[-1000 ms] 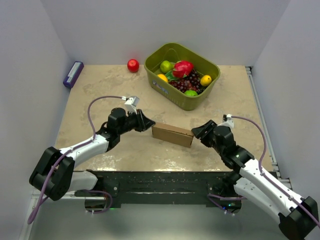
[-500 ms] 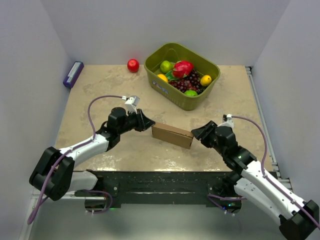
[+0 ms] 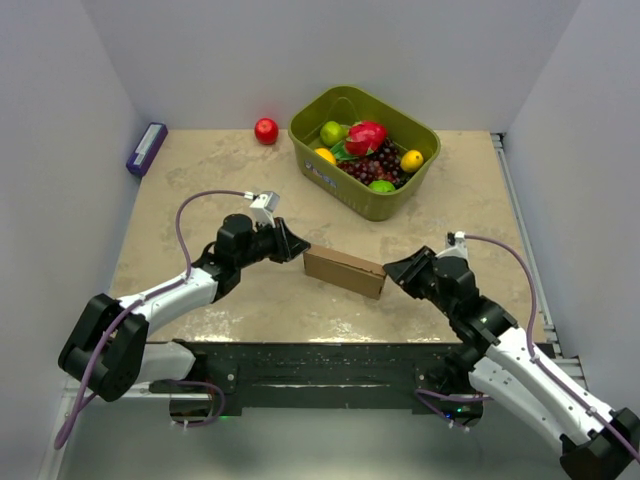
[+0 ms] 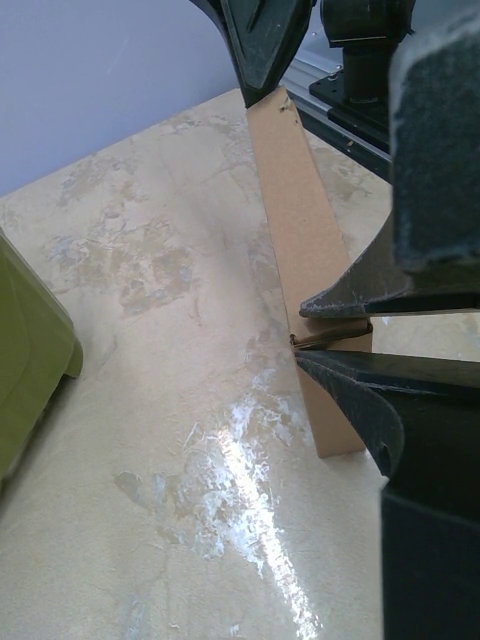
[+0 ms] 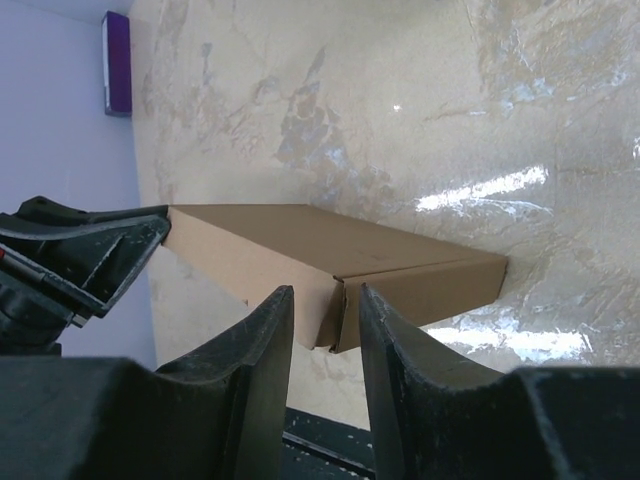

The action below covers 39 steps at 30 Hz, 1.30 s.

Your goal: Fold the paper box

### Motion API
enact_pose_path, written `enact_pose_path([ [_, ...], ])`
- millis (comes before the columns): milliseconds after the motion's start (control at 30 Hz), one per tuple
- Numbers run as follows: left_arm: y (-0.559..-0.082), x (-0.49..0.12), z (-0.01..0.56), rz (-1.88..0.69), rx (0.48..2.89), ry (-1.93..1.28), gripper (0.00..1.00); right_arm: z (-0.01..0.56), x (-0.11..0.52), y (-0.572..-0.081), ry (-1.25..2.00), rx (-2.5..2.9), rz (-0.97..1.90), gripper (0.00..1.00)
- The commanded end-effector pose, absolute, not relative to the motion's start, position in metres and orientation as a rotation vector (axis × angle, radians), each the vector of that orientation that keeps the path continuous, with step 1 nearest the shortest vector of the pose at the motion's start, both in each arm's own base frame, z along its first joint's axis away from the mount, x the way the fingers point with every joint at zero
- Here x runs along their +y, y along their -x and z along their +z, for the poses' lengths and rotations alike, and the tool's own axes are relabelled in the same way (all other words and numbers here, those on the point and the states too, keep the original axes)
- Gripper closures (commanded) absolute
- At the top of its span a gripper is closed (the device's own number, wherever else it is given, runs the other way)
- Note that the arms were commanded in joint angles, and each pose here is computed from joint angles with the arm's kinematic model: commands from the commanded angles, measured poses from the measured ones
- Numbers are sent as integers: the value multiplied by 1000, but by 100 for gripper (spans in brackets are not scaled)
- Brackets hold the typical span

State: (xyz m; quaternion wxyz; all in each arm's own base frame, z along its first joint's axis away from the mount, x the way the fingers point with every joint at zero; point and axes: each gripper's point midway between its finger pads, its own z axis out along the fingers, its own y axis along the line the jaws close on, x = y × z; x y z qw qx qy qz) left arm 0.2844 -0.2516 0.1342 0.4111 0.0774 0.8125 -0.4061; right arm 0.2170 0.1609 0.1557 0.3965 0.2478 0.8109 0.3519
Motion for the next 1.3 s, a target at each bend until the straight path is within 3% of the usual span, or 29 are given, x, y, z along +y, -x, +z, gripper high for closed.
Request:
enact_pose_path([
  [0, -259, -228, 70, -856, 2298, -213, 80, 145, 166, -211, -620, 2092, 908, 65],
  [700, -242, -226, 50, -865, 2297, -224, 80, 80, 161, -188, -636, 2226, 822, 92],
  [900, -232, -241, 56, -993, 2224, -271, 78, 91, 170, -199, -613, 2182, 857, 91],
  [1267, -258, -268, 109, -1075, 1924, -400, 78, 142, 184, -235, -485, 2013, 875, 89],
])
